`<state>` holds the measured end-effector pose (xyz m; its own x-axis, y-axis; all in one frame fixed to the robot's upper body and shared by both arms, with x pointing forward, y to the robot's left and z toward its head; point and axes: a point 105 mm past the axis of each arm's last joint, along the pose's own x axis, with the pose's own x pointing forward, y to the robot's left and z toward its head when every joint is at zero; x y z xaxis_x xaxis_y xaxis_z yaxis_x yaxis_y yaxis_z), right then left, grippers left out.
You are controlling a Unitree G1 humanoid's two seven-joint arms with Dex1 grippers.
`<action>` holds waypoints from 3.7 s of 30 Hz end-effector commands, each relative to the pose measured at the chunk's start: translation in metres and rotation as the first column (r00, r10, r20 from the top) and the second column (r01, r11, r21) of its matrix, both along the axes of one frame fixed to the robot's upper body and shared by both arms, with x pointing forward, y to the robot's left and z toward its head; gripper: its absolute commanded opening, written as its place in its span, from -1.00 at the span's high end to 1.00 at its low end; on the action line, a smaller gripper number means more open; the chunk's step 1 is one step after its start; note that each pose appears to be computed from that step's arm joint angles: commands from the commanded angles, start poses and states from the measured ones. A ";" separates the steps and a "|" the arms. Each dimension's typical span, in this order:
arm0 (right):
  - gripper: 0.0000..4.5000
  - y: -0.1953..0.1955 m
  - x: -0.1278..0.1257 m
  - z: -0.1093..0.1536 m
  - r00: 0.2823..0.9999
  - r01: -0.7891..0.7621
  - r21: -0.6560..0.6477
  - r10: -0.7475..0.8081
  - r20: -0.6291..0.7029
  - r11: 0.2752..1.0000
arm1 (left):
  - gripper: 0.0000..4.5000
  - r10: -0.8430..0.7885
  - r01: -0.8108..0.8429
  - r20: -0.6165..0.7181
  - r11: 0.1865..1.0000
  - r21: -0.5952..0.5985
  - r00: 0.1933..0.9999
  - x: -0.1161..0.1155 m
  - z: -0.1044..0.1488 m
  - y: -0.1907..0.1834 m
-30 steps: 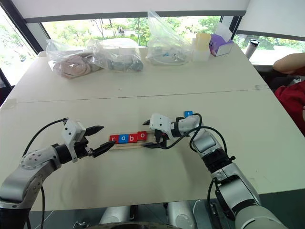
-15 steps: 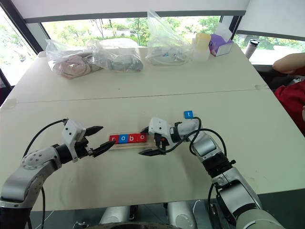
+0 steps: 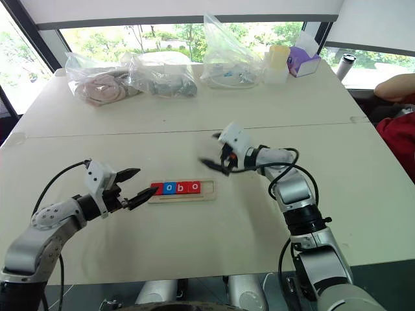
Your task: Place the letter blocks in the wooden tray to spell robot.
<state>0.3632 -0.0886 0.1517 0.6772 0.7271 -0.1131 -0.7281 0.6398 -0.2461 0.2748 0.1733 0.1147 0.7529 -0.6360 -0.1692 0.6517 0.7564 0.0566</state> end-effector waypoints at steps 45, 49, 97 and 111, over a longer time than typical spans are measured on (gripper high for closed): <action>0.48 -0.069 -0.009 -0.043 0.706 0.671 -0.069 -0.665 -0.244 0.738 | -1.00 0.002 -0.004 0.101 1.000 0.020 0.995 0.024 0.005 -0.009; 0.48 -0.079 -0.018 -0.033 0.729 0.655 -0.062 -0.651 -0.212 0.753 | -1.00 -0.004 0.002 0.095 1.000 0.024 0.995 0.025 0.004 -0.008; -0.96 -0.057 -0.056 -0.048 0.975 -0.102 -0.210 0.056 -0.215 0.972 | -1.00 -0.170 0.161 0.064 0.979 0.121 0.983 0.015 0.020 0.001; 0.49 -0.055 -0.043 -0.045 0.984 -0.022 -0.189 -0.011 -0.175 0.982 | -1.00 -0.150 0.141 0.071 0.982 0.123 0.986 0.017 0.018 0.001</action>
